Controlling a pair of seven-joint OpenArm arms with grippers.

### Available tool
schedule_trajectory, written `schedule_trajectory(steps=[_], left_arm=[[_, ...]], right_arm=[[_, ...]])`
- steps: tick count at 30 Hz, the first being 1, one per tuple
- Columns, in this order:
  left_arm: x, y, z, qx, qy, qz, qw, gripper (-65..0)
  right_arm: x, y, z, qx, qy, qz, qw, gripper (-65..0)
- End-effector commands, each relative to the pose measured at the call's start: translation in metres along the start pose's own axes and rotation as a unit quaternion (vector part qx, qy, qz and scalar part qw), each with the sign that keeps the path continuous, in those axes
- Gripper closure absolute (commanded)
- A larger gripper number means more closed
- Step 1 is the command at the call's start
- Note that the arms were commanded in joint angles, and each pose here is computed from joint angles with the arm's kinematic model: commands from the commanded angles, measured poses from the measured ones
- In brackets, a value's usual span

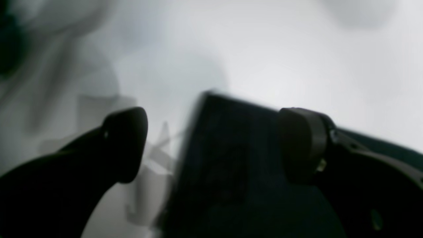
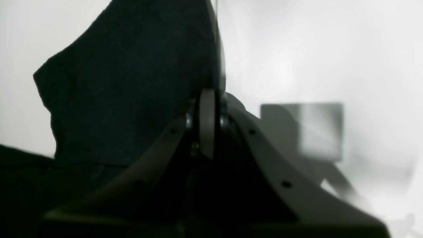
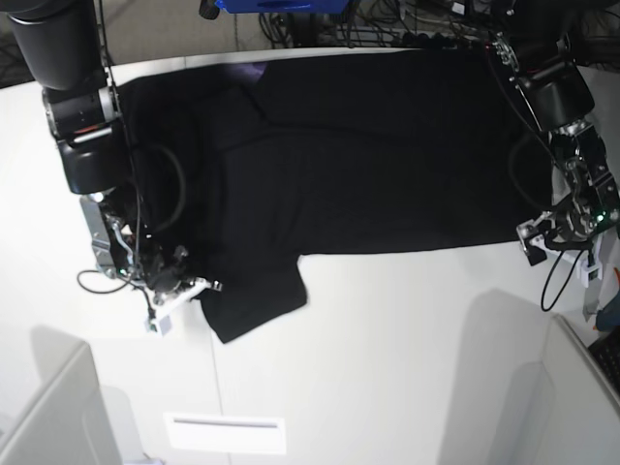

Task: Fold the T-shirt properly
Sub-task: 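Fold both side edges inward with both grippers toward the shirt's middle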

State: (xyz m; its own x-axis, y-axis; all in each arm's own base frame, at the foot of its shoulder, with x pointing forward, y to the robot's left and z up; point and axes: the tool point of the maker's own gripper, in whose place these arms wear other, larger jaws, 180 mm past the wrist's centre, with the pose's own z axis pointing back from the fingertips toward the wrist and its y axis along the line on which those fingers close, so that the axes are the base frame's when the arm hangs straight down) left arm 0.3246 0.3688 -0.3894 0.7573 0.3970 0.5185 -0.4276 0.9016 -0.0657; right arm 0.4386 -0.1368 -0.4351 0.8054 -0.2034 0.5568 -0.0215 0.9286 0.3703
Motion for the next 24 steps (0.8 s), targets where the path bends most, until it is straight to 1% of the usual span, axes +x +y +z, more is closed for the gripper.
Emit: schedule_trajectory(steps=[1, 7, 10, 11, 12, 13, 14, 16, 18, 20, 24], left_arm=[[0.019, 0.009, 0.004, 0.012, -0.025, 0.002, 1.0, -59.1], [0.002, -0.008, -0.018, 0.002, 0.013, -0.02, 1.0, -59.1], [0.0, -0.013, -0.022, -0.003, 0.005, -0.02, 1.0, -59.1], [0.001, -0.014, -0.023, -0.003, -0.002, -0.021, 1.0, -58.6], [0.001, -0.016, -0.024, -0.005, -0.005, -0.02, 1.0, -56.6], [-0.002, -0.016, -0.026, -0.005, -0.002, -0.019, 1.0, -53.0], [-0.006, -0.016, -0.029, -0.007, 0.005, -0.016, 1.0, -47.1], [-0.013, -0.014, -0.033, -0.006, 0.016, -0.011, 1.0, -32.9], [-0.019, -0.013, -0.037, -0.005, 0.025, -0.008, 1.0, -15.0], [-0.018, -0.012, -0.036, -0.005, 0.023, -0.009, 1.0, -0.7], [-0.007, -0.014, -0.031, -0.006, 0.009, -0.012, 1.0, 0.0]], right_arm=[[0.025, 0.005, 0.005, 0.007, -0.025, 0.006, 0.9996, 0.0], [0.026, 0.004, 0.006, 0.007, -0.027, 0.006, 0.9996, 0.0], [0.026, 0.004, 0.006, 0.007, -0.027, 0.006, 0.9996, 0.0], [0.026, 0.004, 0.006, 0.007, -0.027, 0.006, 0.9996, 0.0], [0.026, 0.004, 0.006, 0.007, -0.027, 0.006, 0.9996, 0.0], [0.026, 0.004, 0.006, 0.007, -0.027, 0.006, 0.9996, 0.0], [0.025, 0.004, 0.006, 0.006, -0.026, 0.006, 0.9996, 0.0], [0.025, 0.004, 0.006, 0.006, -0.026, 0.006, 0.9996, 0.0], [0.023, 0.002, 0.006, 0.005, -0.025, 0.006, 0.9997, 0.0], [0.024, 0.002, 0.007, 0.005, -0.027, 0.007, 0.9996, 0.0], [0.034, 0.01, 0.014, 0.016, -0.058, 0.02, 0.998, 0.0]])
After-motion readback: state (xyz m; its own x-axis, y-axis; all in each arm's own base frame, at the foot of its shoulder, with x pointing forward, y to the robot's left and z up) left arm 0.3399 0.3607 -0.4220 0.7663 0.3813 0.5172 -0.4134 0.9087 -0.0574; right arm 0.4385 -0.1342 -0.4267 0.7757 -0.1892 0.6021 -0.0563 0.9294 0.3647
